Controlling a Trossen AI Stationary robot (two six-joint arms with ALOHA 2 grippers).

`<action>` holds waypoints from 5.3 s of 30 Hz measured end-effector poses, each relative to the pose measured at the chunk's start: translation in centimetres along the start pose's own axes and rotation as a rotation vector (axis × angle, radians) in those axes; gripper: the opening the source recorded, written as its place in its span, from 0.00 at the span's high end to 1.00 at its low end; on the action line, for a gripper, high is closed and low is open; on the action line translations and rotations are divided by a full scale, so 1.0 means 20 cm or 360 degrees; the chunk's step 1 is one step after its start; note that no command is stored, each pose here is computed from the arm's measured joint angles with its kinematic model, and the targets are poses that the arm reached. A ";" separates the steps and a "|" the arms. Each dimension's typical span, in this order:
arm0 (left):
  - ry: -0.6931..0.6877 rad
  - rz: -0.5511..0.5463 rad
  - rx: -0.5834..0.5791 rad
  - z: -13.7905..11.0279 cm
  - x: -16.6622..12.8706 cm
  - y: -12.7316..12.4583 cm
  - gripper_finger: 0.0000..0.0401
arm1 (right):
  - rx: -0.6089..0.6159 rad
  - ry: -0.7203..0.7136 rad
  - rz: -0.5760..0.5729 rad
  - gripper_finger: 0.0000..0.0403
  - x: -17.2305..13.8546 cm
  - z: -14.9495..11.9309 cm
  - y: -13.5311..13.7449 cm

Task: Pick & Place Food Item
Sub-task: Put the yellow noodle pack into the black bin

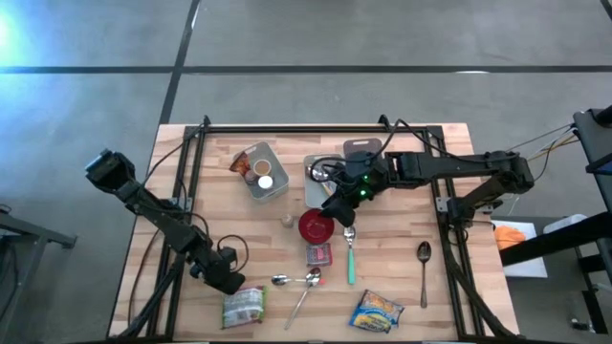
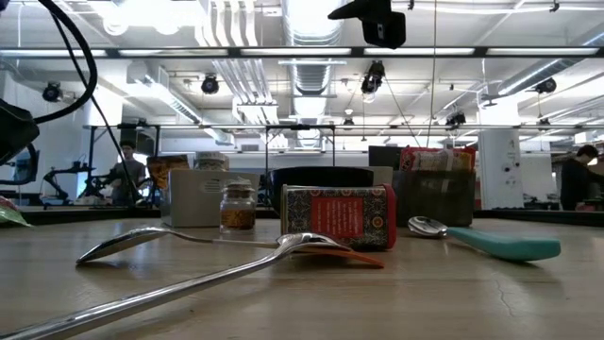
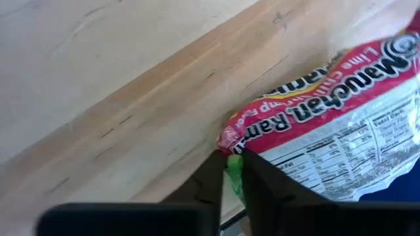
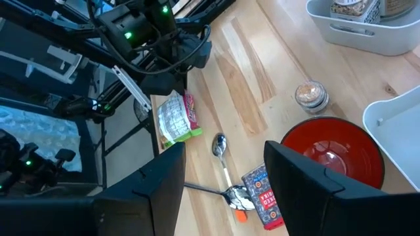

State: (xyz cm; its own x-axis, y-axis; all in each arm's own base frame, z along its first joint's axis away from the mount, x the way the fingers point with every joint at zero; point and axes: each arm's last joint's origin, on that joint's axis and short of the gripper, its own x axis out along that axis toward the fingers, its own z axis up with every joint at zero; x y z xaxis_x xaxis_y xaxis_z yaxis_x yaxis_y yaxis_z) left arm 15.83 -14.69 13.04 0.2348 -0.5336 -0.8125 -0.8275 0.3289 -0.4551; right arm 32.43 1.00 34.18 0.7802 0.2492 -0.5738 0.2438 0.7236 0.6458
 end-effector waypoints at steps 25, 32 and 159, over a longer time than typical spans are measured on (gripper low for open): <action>-0.0615 -0.0466 0.0365 0.00 -0.45 -0.24 1.00 | -0.0080 -0.0009 0.0175 0.50 0.07 0.03 0.02; -0.0763 -0.0520 0.0460 0.08 -0.55 -0.32 1.00 | -0.0104 0.0041 0.0314 0.50 0.22 0.05 0.00; -0.1357 -0.0784 0.0779 0.18 -1.23 -0.29 0.39 | -0.0669 0.0260 -0.0913 0.98 -0.29 0.48 -0.13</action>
State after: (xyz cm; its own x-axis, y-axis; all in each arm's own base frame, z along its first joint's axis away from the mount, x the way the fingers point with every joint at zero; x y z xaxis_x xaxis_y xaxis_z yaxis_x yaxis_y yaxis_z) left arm 16.70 -0.73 34.37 0.9150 -0.0396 -0.4014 -0.2990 0.6016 -0.7408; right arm 32.79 -8.47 40.72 0.4921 -0.1746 -0.8529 0.3211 0.9470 -0.0086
